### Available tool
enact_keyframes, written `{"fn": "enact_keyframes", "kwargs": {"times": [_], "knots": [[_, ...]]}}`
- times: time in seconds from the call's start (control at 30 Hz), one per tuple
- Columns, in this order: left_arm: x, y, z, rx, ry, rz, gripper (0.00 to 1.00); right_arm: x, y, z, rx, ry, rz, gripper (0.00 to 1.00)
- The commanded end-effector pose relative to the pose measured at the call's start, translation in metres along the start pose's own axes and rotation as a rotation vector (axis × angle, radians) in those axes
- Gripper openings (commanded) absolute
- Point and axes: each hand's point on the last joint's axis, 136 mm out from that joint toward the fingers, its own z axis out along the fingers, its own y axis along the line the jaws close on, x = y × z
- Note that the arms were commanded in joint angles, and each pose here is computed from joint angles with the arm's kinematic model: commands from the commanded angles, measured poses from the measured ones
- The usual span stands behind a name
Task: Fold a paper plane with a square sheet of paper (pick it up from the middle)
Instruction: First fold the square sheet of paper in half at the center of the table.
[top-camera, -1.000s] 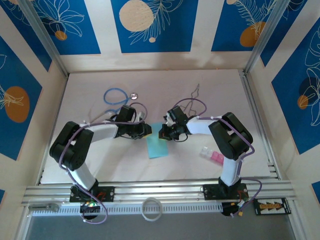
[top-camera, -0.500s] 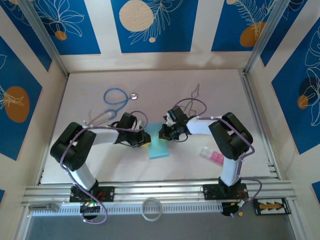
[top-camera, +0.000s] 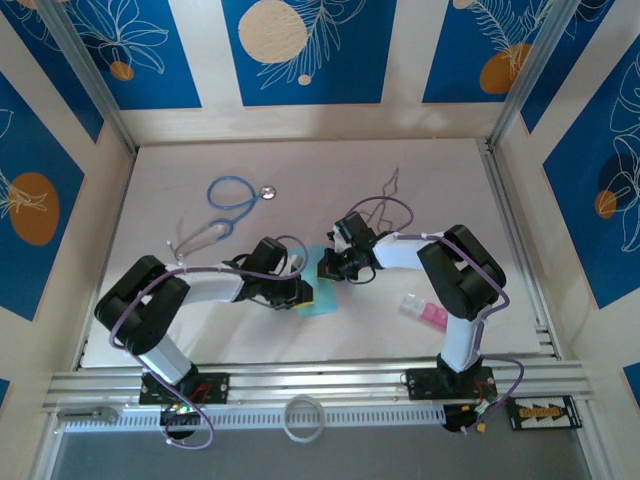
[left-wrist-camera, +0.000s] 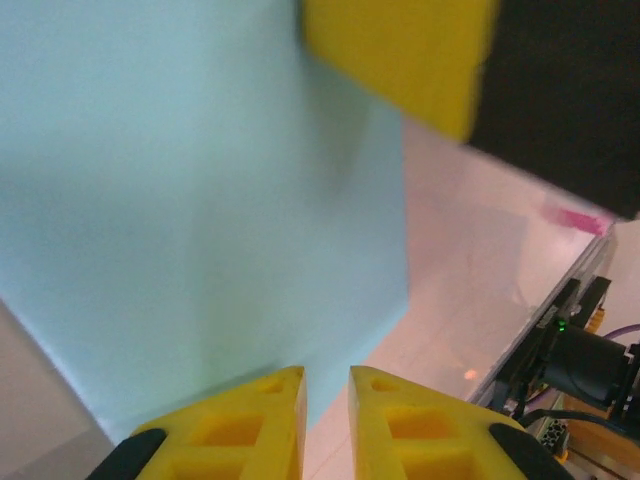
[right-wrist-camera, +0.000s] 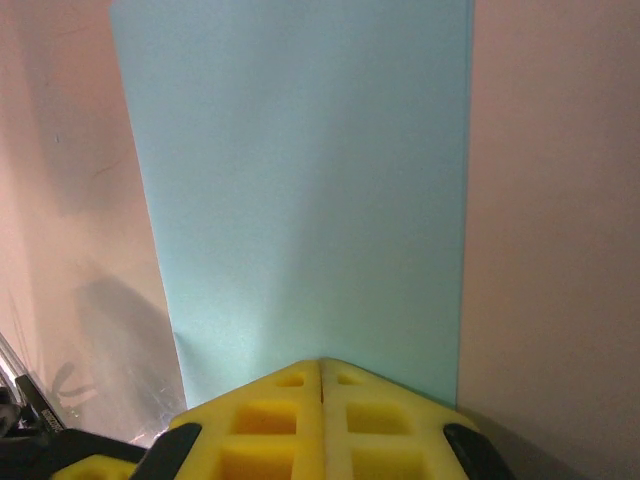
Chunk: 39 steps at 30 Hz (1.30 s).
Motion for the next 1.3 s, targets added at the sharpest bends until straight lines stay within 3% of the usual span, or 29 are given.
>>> {"fn": "enact_keyframes", "kwargs": {"times": [0.0, 0.43, 0.67, 0.8, 0.97, 1.27], "knots": [[0.014, 0.013, 0.006, -0.01, 0.035, -0.046, 0.18, 0.053, -0.072, 0.007, 0.258, 0.138, 0.128, 0.0], [0.045, 0.023, -0.012, -0.029, 0.08, 0.003, 0.18, 0.053, -0.07, 0.007, 0.249, 0.137, 0.126, 0.0], [0.043, 0.014, -0.021, -0.043, 0.074, 0.056, 0.17, 0.051, -0.065, 0.007, 0.238, 0.135, 0.128, 0.0], [0.027, -0.007, -0.034, -0.002, -0.005, 0.107, 0.17, 0.046, -0.055, 0.005, 0.208, 0.129, 0.119, 0.0], [-0.005, -0.015, -0.045, 0.031, -0.072, 0.08, 0.16, 0.03, -0.016, -0.006, 0.068, 0.09, 0.074, 0.0], [-0.091, -0.008, -0.053, 0.006, -0.183, 0.023, 0.16, 0.021, 0.011, -0.049, -0.008, -0.014, 0.069, 0.19]]}}
